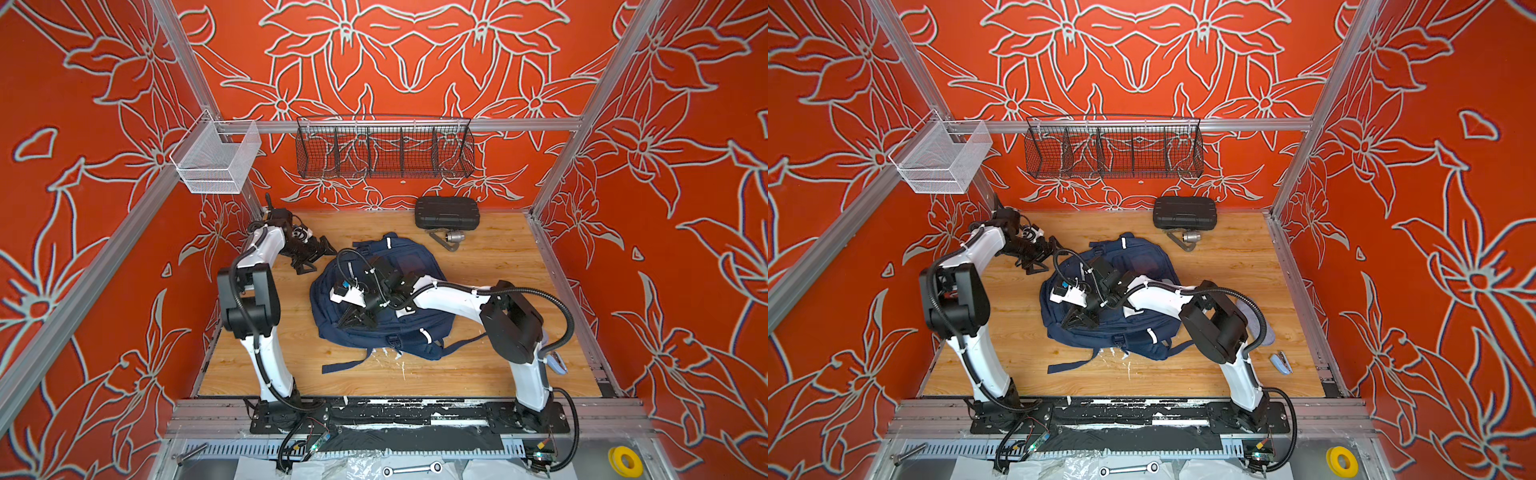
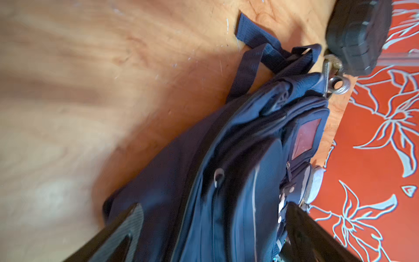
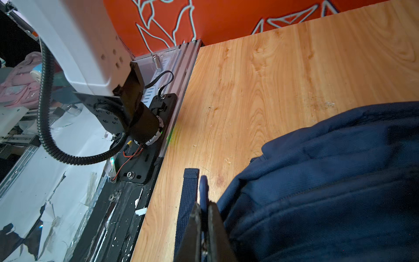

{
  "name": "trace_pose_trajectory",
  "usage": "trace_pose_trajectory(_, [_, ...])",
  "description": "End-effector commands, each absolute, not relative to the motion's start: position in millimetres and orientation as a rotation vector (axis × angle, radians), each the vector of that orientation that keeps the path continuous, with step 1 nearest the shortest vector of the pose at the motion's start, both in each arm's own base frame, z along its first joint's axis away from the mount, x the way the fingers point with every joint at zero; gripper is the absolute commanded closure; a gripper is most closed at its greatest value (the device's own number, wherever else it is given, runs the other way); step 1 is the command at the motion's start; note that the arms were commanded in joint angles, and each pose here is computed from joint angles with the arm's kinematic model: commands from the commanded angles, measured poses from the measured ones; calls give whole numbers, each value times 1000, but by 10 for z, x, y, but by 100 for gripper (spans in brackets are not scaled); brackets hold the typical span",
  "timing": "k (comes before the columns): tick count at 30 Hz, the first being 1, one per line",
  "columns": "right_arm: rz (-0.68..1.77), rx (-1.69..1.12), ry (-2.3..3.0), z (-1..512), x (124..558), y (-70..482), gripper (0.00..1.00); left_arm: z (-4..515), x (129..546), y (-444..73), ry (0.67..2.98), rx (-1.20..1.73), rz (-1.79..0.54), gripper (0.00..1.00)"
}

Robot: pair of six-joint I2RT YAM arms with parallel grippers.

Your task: Pack the student bag

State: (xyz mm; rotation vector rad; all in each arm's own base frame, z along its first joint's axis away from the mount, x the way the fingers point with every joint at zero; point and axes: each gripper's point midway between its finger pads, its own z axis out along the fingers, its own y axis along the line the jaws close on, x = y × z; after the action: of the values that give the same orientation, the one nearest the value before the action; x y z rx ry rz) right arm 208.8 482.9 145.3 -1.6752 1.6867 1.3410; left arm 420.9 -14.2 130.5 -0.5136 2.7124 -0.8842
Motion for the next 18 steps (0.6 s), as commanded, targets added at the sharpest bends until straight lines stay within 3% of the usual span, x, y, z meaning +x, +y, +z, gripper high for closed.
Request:
trace_pose_trajectory(1, [1384, -1637, 1620, 1665, 2149, 4871, 100, 1494, 4000, -44, 2636, -547, -799, 3])
trace_pose_trajectory(10, [1394, -1604, 1597, 1733, 2234, 4916, 100, 1403, 3160, -337, 2558, -784, -935, 0])
trace_pose_trajectory(18, [1405, -1630, 1563, 1798, 2216, 4916, 100, 1037, 2767, -566, 2546, -858, -969, 19])
